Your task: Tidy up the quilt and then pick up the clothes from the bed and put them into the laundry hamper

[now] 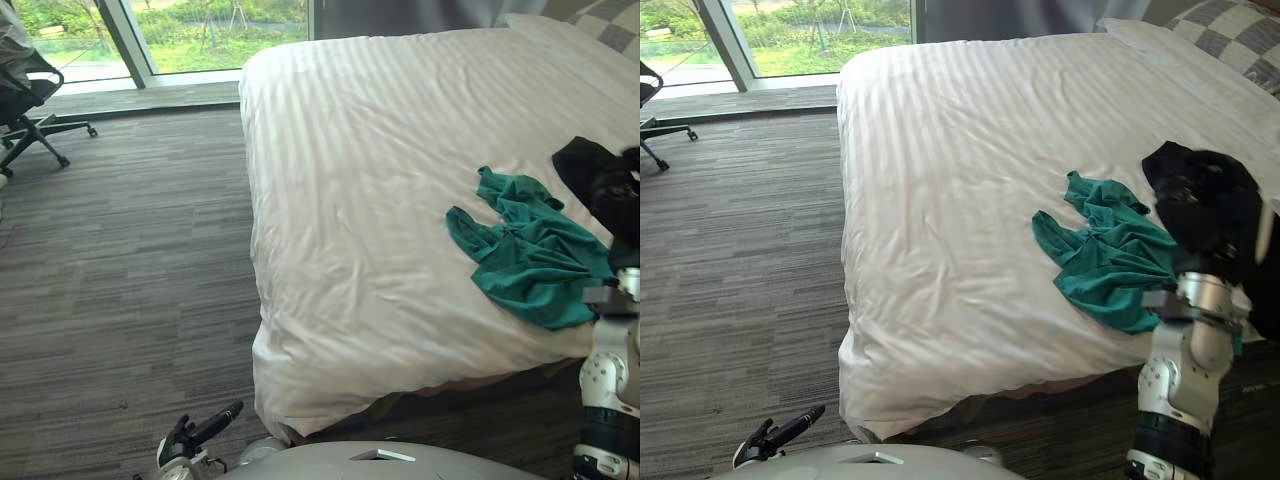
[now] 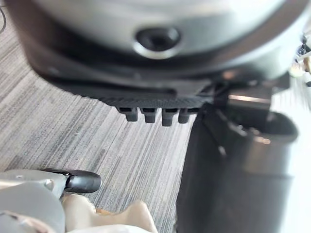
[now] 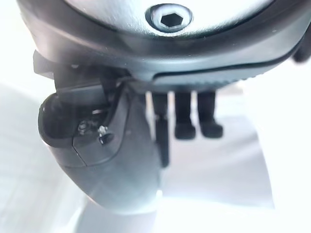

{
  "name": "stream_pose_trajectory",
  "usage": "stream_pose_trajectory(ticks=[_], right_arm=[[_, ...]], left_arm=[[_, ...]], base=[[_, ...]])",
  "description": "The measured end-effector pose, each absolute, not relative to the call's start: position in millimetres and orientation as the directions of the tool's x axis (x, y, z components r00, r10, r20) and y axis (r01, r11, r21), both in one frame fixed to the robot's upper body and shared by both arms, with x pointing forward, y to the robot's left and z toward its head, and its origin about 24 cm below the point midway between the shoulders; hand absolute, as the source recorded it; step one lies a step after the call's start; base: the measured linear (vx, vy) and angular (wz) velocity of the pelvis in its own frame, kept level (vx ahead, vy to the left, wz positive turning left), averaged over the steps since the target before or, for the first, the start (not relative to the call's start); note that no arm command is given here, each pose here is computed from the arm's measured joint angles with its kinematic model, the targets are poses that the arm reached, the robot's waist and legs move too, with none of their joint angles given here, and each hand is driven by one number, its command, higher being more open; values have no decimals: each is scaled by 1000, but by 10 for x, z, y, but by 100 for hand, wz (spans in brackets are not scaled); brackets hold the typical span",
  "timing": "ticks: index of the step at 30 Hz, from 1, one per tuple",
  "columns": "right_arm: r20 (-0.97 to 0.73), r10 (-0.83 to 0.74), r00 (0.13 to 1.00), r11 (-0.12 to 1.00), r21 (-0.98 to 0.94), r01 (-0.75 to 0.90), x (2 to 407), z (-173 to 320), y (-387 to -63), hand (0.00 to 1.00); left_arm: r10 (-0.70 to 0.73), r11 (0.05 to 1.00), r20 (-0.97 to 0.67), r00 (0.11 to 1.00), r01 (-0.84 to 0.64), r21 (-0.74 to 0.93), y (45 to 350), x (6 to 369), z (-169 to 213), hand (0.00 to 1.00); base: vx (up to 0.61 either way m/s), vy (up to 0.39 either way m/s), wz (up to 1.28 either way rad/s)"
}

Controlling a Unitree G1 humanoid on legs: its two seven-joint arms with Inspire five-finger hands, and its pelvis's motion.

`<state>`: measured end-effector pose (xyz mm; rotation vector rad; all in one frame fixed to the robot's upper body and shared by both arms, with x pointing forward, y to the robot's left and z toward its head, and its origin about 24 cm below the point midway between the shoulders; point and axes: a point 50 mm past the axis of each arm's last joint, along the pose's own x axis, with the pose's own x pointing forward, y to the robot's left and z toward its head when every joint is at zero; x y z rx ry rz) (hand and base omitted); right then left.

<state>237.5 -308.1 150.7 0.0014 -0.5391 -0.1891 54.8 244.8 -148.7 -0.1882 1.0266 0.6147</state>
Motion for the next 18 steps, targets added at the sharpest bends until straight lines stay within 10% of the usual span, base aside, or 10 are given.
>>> stream_pose_trajectory(ticks=[8,18], right_arm=[[445,546,710,813,-77,-578,2990,1776,-1795,0],[345,782,520,529,75,-845,3113,1633,-603,0]], left_arm=[[350,889,-798,490,-441,119,2281,798,-1438,100],[354,909,-643,679,-411,67,2298,1433,-1143,100]], base=[[-88,4,39],[-175,16,38]])
